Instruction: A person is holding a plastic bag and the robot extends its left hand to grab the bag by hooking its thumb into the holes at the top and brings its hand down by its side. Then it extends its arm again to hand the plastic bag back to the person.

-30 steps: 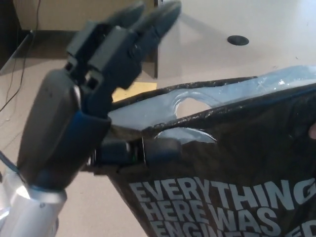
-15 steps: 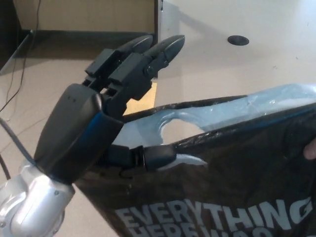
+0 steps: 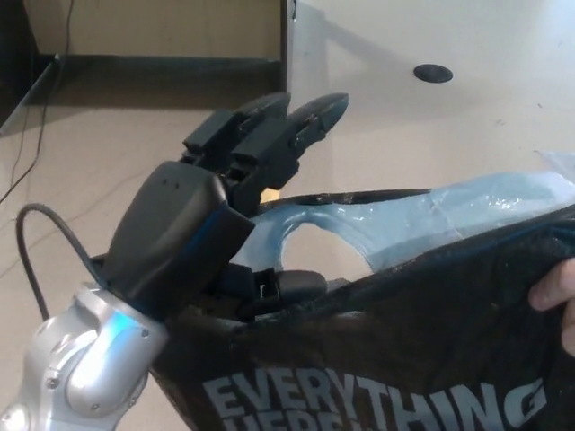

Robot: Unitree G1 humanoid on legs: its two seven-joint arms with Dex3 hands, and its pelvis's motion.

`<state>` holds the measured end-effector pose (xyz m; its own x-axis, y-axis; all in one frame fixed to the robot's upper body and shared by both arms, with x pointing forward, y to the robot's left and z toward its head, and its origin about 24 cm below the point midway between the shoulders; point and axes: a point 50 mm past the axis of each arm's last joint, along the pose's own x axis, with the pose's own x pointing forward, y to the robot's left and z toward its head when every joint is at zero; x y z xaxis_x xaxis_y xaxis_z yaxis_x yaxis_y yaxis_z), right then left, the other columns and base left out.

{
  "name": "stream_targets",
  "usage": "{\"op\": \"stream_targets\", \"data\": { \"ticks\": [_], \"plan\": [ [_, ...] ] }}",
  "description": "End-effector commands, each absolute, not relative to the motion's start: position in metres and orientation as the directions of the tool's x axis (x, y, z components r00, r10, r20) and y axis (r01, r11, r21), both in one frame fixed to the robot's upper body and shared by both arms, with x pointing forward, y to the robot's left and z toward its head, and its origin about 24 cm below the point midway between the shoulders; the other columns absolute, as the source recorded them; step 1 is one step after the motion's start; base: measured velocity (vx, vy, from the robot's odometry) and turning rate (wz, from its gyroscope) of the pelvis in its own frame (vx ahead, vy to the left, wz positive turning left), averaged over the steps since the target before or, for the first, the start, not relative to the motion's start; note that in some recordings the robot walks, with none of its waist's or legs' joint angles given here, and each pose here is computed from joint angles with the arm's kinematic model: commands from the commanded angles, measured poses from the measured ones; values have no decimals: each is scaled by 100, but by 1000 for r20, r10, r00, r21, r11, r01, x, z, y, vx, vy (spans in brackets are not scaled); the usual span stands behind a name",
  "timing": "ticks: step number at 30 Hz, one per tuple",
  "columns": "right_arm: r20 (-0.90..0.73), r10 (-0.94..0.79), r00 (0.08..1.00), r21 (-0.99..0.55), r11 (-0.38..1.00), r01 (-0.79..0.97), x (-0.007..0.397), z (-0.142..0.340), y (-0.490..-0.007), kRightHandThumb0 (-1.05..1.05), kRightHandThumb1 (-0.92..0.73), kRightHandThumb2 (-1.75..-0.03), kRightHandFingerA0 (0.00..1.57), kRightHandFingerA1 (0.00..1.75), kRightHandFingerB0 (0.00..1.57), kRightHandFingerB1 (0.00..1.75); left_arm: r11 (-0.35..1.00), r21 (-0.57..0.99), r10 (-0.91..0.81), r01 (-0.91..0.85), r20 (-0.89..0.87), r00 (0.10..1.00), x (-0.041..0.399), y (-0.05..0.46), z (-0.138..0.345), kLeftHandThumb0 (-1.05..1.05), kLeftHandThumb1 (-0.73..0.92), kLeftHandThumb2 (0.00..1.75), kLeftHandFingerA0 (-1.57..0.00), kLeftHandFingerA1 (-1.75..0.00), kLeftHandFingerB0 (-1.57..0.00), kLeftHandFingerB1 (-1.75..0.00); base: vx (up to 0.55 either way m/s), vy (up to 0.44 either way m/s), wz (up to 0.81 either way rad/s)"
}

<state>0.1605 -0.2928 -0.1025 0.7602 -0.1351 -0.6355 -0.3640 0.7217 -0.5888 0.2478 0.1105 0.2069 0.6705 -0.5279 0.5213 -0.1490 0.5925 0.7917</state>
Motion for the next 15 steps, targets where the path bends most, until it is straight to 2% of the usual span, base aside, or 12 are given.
{"op": "stream_targets", "data": {
  "ticks": [1,3,4,5,7,8,9,11,12,13,15],
  "plan": [
    [-636,-141,759,-591,722,-361,163,-100,-295,-33,-69,-61,68,60,61,42,576,801,-515,-160,508,690,251,107,198,-68,42,81,-4,-41,0,-21,0,0,0],
    [-635,-143,759,-591,722,-359,163,-100,-295,-33,-69,-61,69,61,62,42,574,804,-518,-156,503,692,251,106,195,-67,41,81,-5,-42,0,-23,0,0,0],
    [-635,-141,760,-589,725,-358,164,-100,-295,-32,-69,-61,68,60,62,42,571,806,-516,-156,501,695,250,106,194,-61,38,82,-9,-45,0,-29,0,0,0],
    [-636,-142,759,-587,727,-356,165,-100,-296,-32,-69,-61,68,60,62,42,571,806,-516,-156,500,696,250,107,194,-72,42,74,-7,-39,-7,-23,0,0,0],
    [-639,-143,756,-586,727,-358,165,-100,-296,-33,-70,-61,68,60,63,42,568,807,-513,-161,500,698,250,107,194,-73,42,74,-8,-39,-7,-25,0,0,0],
    [-638,-143,757,-586,727,-357,166,-99,-296,-33,-70,-61,67,63,64,42,566,808,-511,-166,502,697,250,108,194,-65,40,80,-5,-42,0,-23,0,0,0],
    [-638,-146,756,-585,731,-352,167,-99,-296,-33,-70,-61,66,69,64,42,564,808,-510,-172,504,697,250,108,195,-67,41,80,-3,-41,-1,-21,0,0,0],
    [-639,-149,754,-585,731,-351,167,-100,-296,-33,-70,-61,67,69,64,42,562,806,-509,-185,513,691,250,109,196,-66,41,81,-4,-41,-4,-22,0,0,0],
    [-639,-147,755,-586,728,-354,166,-100,-295,-34,-69,-61,67,68,64,42,561,807,-508,-187,514,691,249,109,197,-71,44,81,-7,-37,-7,-17,0,0,0],
    [-636,-148,757,-591,724,-355,166,-100,-295,-33,-69,-61,68,63,64,42,569,797,-496,-203,530,688,249,111,201,-68,51,59,-6,-27,-5,-21,0,0,0],
    [-637,-147,757,-587,728,-353,166,-100,-295,-32,-69,-61,67,64,64,42,582,781,-480,-227,555,679,249,114,206,-68,56,58,-8,-29,-4,-20,0,0,0]
  ]
}}
